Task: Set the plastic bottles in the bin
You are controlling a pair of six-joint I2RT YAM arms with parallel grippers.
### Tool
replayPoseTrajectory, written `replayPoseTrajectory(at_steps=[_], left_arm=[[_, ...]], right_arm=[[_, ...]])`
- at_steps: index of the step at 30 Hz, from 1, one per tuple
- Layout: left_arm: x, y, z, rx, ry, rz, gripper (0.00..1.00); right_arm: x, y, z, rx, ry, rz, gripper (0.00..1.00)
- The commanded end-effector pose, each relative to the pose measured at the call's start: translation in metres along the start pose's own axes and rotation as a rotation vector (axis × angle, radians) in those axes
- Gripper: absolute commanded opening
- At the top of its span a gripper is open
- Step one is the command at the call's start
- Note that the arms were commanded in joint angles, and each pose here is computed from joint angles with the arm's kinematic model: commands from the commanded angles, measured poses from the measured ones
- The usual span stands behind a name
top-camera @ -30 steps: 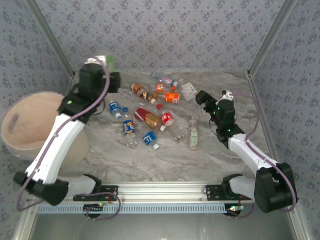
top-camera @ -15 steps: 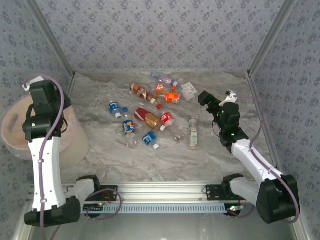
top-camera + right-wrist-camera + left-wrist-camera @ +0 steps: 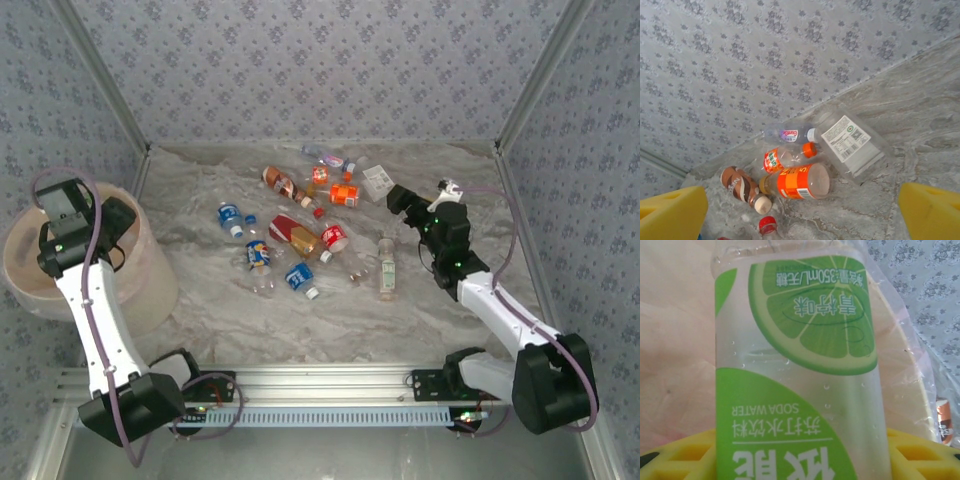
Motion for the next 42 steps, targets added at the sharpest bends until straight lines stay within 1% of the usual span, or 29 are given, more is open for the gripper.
replayPoseTrajectory(at_steps=[1,4,7,8,10,12,13,15,17,20,23,26,29,33,39,42], left_arm=[[-0.007,0.002,0.004,-0.008,0.039,-0.083,0.63],[-0.009,0.011,0.007,-0.035,0.044,-0.095,0.75],[-0.009,0.022,0.012,-0.060,0.034,-0.075,0.78],[-0.009,0.026,0.013,-0.072,0.029,-0.069,0.80],[-0.010,0.031,0.014,-0.082,0.021,-0.073,0.88],[-0.014,0.035,0.015,-0.076,0.013,-0.100,0.93],[-0.016,0.038,0.015,-0.077,0.009,-0.120,0.97],[-0.020,0.045,0.016,-0.090,0.008,-0.151,0.98],[-0.025,0.056,0.017,-0.114,0.011,-0.194,0.98],[-0.038,0.070,0.016,-0.139,0.012,-0.310,0.98],[-0.063,0.086,0.012,-0.187,-0.051,-0.438,0.98],[-0.092,0.094,0.002,-0.176,-0.132,-0.532,0.98],[-0.126,0.092,-0.010,-0.139,-0.202,-0.638,0.98],[-0.161,0.082,-0.024,-0.081,-0.272,-0.703,0.98],[-0.204,0.066,-0.047,-0.033,-0.283,-0.799,0.98],[-0.231,0.057,-0.065,0.022,-0.320,-0.823,0.98]], right_arm=[[0.011,-0.004,0.005,-0.007,0.035,0.045,1.00],[0.008,-0.005,-0.005,0.075,0.047,0.021,1.00],[-0.006,-0.003,-0.017,0.140,0.063,-0.033,1.00],[-0.010,-0.002,-0.020,0.162,0.065,-0.040,1.00],[-0.018,0.001,-0.027,0.229,0.063,-0.066,1.00],[-0.026,0.006,-0.035,0.287,0.065,-0.131,1.00],[-0.031,0.010,-0.038,0.317,0.065,-0.163,1.00],[-0.035,0.016,-0.041,0.337,0.093,-0.197,1.00],[-0.036,0.027,-0.050,0.391,0.139,-0.226,1.00],[-0.036,0.044,-0.061,0.443,0.195,-0.263,1.00],[-0.035,0.059,-0.070,0.476,0.214,-0.265,1.00],[-0.034,0.069,-0.081,0.506,0.211,-0.251,1.00],[-0.033,0.074,-0.095,0.527,0.205,-0.232,0.99],[-0.034,0.078,-0.108,0.532,0.228,-0.243,0.97],[-0.029,0.078,-0.113,0.536,0.266,-0.254,0.97],[-0.026,0.077,-0.119,0.540,0.280,-0.240,0.98]])
Point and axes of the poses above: each hand's point on the last joint's axis, 136 mm out from that joint toward the fingers, its own y axis back along the fingers, its own x axis along the line the jaws close on, z = x × y, the point moved 7 cm from there along y, back along the fingers, and after that the axes turned 3 degrees about -y, right-handed, at the moved point
